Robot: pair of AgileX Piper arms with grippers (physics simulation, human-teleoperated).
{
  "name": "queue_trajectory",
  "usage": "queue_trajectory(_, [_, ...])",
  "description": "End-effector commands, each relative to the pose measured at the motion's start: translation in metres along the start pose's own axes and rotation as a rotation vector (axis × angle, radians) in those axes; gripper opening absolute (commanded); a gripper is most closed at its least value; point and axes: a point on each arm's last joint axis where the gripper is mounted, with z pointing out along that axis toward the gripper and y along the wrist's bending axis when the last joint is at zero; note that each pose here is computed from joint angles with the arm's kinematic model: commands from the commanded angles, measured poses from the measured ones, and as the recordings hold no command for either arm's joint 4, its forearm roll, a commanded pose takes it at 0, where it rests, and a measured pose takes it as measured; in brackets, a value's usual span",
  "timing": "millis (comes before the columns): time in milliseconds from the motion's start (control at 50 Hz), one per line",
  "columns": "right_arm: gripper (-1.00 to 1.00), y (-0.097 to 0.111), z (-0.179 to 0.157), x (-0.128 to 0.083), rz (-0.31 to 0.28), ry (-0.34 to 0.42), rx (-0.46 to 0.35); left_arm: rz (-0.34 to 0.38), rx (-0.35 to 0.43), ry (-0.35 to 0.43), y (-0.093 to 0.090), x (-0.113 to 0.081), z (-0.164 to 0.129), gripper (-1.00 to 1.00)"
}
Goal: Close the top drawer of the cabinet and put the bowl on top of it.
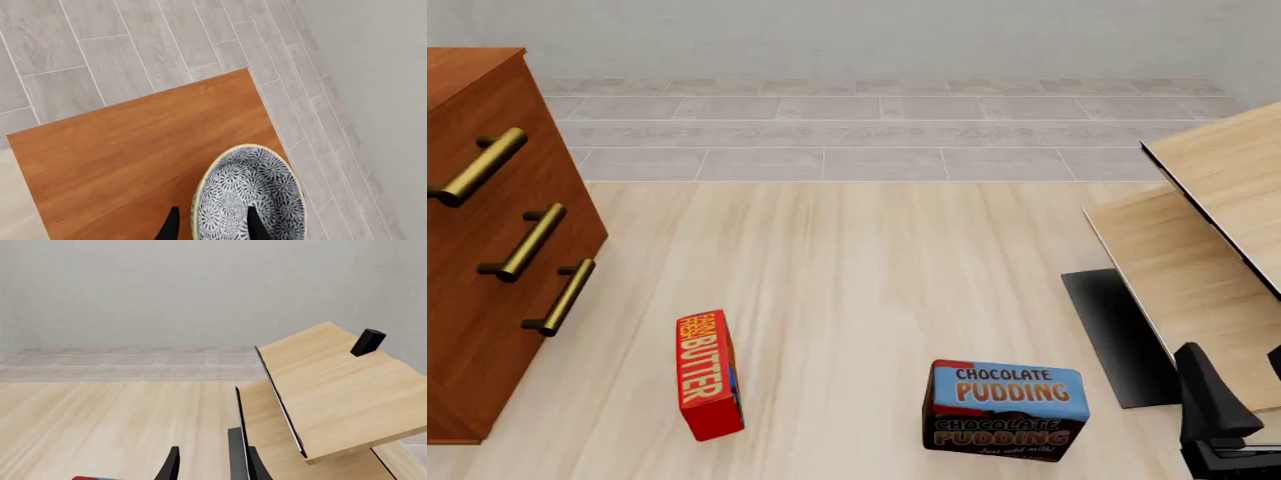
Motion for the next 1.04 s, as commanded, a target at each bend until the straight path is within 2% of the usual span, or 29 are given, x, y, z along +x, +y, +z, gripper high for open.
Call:
queue_trajectory(20, [1.00,0.000,0.000,0.000,0.000,-0.002,-0.001,-0.009,0.022,-0.053,-0.002,-0.012,-0.022,1.00])
queue_trajectory(380, [1.00,0.000,0.000,0.000,0.000,-0.003,-0.004,-0.026,0.027,-0.122,0.003,-0.026,-0.047,1.00])
queue_trajectory(1040, [1.00,0.000,0.000,-0.001,0.003,-0.007,-0.001,-0.035,0.076,-0.211,0.002,-0.033,-0.083,1.00])
